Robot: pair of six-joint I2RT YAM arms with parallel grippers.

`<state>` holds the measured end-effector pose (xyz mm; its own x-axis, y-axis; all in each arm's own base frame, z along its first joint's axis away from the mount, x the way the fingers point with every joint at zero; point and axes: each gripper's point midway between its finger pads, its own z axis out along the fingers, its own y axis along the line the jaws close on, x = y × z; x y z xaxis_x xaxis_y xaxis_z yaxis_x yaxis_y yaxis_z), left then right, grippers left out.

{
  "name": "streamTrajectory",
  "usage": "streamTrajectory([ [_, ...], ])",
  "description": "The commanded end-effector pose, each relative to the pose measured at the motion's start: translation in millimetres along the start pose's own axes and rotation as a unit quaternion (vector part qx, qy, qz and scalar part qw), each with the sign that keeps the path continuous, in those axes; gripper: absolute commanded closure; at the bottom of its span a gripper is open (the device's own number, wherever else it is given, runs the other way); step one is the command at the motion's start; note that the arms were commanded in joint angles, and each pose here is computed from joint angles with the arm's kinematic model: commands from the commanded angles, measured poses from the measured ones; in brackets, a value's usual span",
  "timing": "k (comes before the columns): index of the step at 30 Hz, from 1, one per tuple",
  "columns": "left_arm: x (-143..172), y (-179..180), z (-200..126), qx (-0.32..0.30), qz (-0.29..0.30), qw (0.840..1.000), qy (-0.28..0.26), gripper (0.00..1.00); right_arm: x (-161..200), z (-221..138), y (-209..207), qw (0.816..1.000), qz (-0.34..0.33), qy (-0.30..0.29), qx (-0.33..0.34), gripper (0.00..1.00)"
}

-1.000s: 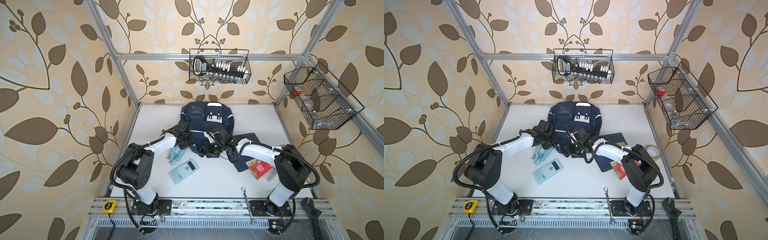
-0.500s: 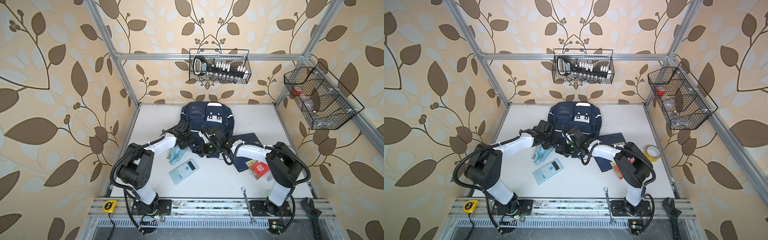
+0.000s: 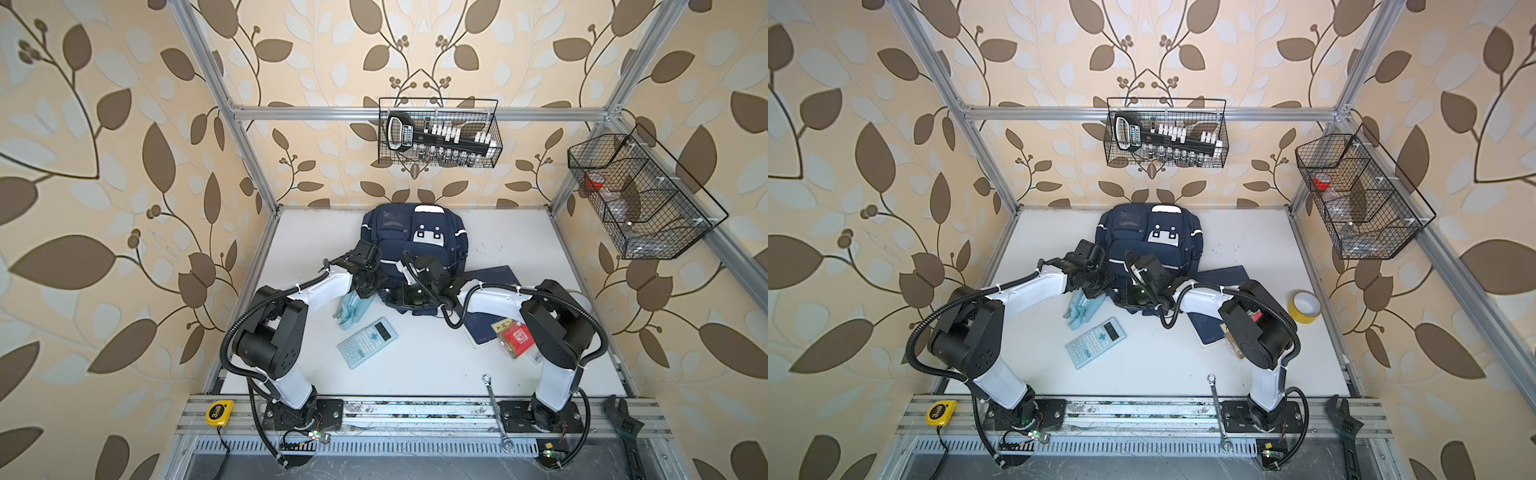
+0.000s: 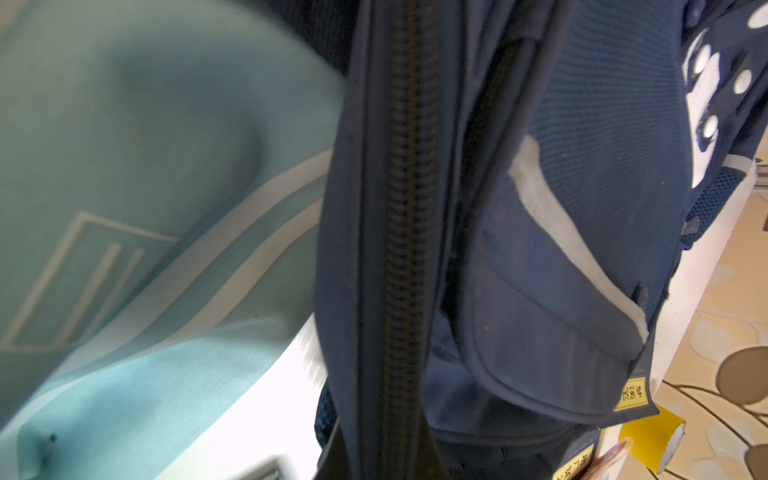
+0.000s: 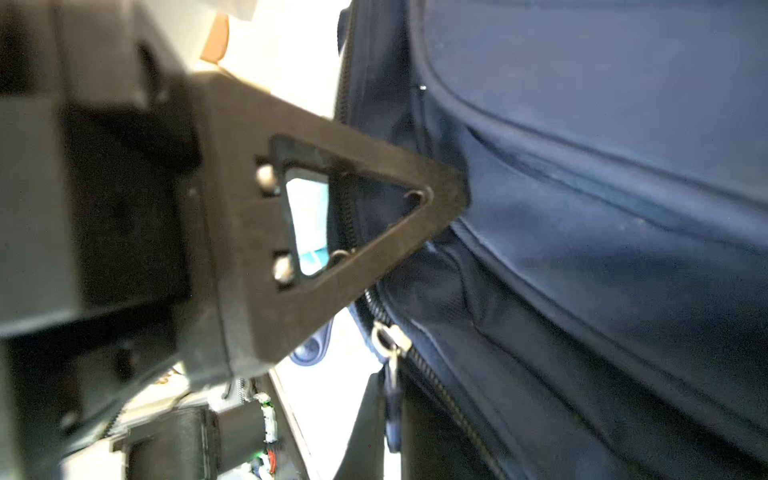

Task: Pack books, pencil case, and school supplies into a backpack
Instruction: Unzip the student bag at the top-center of the table.

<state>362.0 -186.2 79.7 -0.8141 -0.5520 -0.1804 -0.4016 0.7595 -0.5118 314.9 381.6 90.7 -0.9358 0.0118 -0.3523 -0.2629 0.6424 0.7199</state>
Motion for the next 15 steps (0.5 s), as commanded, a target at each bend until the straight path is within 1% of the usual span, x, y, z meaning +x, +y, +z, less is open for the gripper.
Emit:
streamTrajectory([
  [1, -14.3, -13.7, -9.5, 0.012, 0.013, 0.999, -0.034, 1.0, 2.4, -3.3, -6.0, 1.0, 0.0, 0.004, 0.02, 1.0],
  [3, -16.4, -12.2, -9.7, 0.006, 0.019, 0.999, -0.039, 1.0, 6.6, -13.3, -9.6, 0.999, -0.002, 0.014, 0.048, 1.0],
  [5, -18.2, -9.0, -9.3, -0.002, 0.024, 0.999, -0.045, 1.0, 13.1, -28.0, -22.2, 0.994, -0.011, 0.029, 0.107, 1.0],
  [7, -19.3, -4.3, -7.7, -0.01, 0.029, 0.998, -0.051, 1.0, 20.6, -50.2, -46.4, 0.979, -0.021, 0.048, 0.194, 1.0],
  [8, -19.8, -2.2, -6.8, -0.015, 0.03, 0.998, -0.053, 1.0, 24.2, -59.6, -57.3, 0.973, -0.022, 0.057, 0.224, 1.0],
  [12, -23.7, -0.1, -11.8, -0.022, 0.032, 0.997, -0.064, 1.0, 44.7, -98.6, -95.1, 0.95, -0.036, 0.074, 0.303, 1.0],
  [14, -25.7, -6.0, -22.9, -0.014, 0.033, 0.997, -0.071, 1.0, 49.7, -117.2, -122.3, 0.933, -0.033, 0.081, 0.349, 1.0],
  [15, -28.2, -9.9, -31.2, -0.008, 0.034, 0.996, -0.08, 1.0, 47.4, -128.6, -138.9, 0.922, -0.029, 0.078, 0.377, 1.0],
])
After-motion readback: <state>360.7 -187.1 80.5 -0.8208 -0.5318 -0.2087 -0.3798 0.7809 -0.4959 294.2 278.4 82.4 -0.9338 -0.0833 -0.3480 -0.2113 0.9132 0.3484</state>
